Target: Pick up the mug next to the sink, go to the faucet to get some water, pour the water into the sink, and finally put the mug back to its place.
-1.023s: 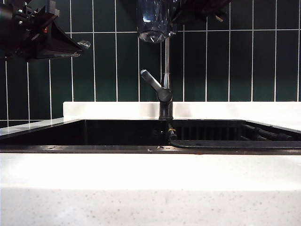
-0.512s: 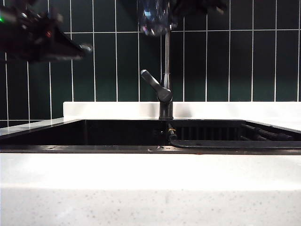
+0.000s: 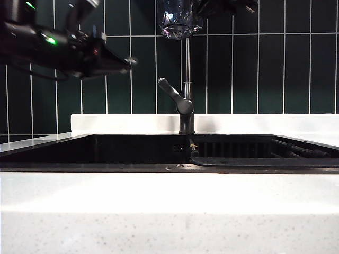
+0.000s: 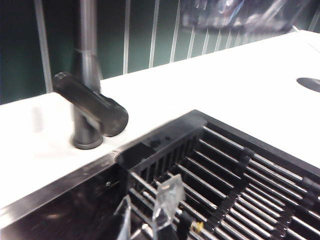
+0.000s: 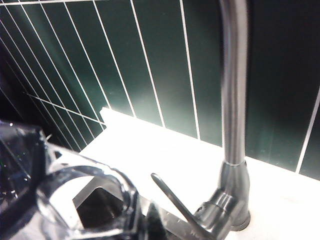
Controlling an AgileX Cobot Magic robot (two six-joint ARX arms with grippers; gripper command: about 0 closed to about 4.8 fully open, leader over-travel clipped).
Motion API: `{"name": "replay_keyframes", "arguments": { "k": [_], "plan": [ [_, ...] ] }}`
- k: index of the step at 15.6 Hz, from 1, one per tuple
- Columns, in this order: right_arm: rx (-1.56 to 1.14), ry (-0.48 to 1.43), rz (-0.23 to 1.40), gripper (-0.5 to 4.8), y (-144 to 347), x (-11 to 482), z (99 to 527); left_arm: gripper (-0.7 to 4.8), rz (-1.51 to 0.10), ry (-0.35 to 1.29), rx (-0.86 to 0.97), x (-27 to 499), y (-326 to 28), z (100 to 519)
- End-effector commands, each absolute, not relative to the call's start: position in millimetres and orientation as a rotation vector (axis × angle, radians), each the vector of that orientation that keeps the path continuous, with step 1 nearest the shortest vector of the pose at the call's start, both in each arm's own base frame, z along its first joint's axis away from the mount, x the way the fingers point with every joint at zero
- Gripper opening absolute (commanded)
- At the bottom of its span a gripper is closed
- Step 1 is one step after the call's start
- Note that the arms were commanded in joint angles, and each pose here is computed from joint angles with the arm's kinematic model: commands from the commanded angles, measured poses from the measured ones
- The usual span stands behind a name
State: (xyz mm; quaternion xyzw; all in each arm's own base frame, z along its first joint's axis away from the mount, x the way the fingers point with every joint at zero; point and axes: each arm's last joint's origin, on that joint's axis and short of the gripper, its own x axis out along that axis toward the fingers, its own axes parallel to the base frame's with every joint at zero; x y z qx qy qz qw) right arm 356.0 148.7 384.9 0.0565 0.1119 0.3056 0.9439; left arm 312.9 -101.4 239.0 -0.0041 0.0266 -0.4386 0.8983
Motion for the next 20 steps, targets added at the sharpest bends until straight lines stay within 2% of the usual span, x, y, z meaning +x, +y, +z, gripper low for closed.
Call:
{"name": "replay_keyframes", "arguments": {
  "k": [1, 6, 12, 20],
  "plan": [
    [0.117, 0.179, 0.627, -0.03, 148, 354, 393, 0.65, -0.979, 0.049, -0.023, 342, -105, 237],
    [0.115, 0.175, 0.627, -0.03, 148, 354, 393, 0.65, -1.046, 0.002, -0.156, 387, -88, 228],
    [0.109, 0.173, 0.628, -0.03, 148, 355, 393, 0.66, -1.138, -0.014, -0.143, 434, -97, 226],
    [0.093, 0.165, 0.630, -0.03, 148, 355, 393, 0.68, -1.237, 0.020, -0.191, 492, -108, 200]
  ]
}}
